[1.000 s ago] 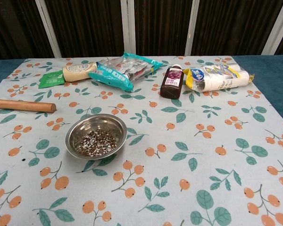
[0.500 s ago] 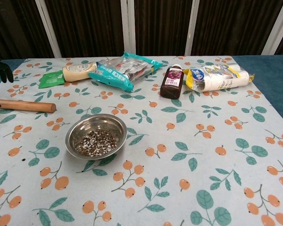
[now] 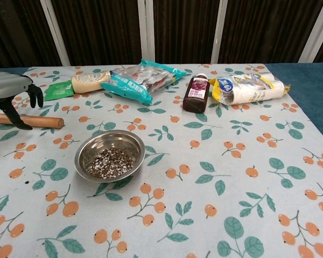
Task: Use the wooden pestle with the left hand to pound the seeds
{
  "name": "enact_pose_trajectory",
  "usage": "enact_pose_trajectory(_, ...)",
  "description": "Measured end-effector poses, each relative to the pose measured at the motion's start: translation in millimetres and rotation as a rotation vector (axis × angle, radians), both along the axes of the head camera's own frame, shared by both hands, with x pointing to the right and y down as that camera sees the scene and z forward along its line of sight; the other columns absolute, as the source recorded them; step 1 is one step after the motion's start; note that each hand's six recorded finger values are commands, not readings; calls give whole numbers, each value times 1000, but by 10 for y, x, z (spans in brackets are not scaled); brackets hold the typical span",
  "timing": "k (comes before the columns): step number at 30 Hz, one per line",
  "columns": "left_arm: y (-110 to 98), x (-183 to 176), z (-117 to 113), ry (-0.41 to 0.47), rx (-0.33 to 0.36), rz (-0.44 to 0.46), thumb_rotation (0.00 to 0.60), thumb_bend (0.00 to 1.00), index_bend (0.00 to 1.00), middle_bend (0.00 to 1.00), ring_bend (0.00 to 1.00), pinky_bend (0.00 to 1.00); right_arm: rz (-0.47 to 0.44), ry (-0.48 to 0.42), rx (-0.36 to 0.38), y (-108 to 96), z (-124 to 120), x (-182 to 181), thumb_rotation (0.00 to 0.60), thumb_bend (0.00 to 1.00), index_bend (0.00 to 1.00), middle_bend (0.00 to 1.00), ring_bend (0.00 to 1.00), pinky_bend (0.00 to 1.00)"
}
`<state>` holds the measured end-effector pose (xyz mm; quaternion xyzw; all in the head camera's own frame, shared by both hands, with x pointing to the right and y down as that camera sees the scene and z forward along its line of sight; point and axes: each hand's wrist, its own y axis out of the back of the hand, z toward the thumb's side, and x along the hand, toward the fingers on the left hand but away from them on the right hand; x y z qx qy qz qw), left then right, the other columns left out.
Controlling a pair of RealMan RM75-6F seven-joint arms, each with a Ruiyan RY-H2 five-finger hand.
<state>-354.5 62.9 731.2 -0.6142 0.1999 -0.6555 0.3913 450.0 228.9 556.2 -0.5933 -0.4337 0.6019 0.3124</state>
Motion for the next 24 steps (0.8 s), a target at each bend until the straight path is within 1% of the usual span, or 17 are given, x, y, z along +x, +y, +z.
enact_pose_trajectory(13, 22, 225, 150, 28, -26, 14, 600, 277, 425, 417, 38, 0, 5, -1, -5, 12, 0, 4, 600, 370, 0, 0, 0, 0)
enact_pose_trajectory(16, 31, 289, 178, 35, -30, 22, 600, 303, 434, 432, 38, 0, 8, -1, -6, 13, 1, 9, 600, 370, 0, 0, 0, 0)
enact_pose_trajectory(20, 24, 323, 181, 43, -27, 26, 600, 331, 443, 449, 38, 0, 11, -1, -7, 15, 2, 16, 600, 370, 0, 0, 0, 0)
enact_pose_trajectory(24, 10, 314, 163, 39, -25, 36, 600, 334, 448, 452, 38, 0, 12, -1, -7, 16, 1, 19, 600, 370, 0, 0, 0, 0)
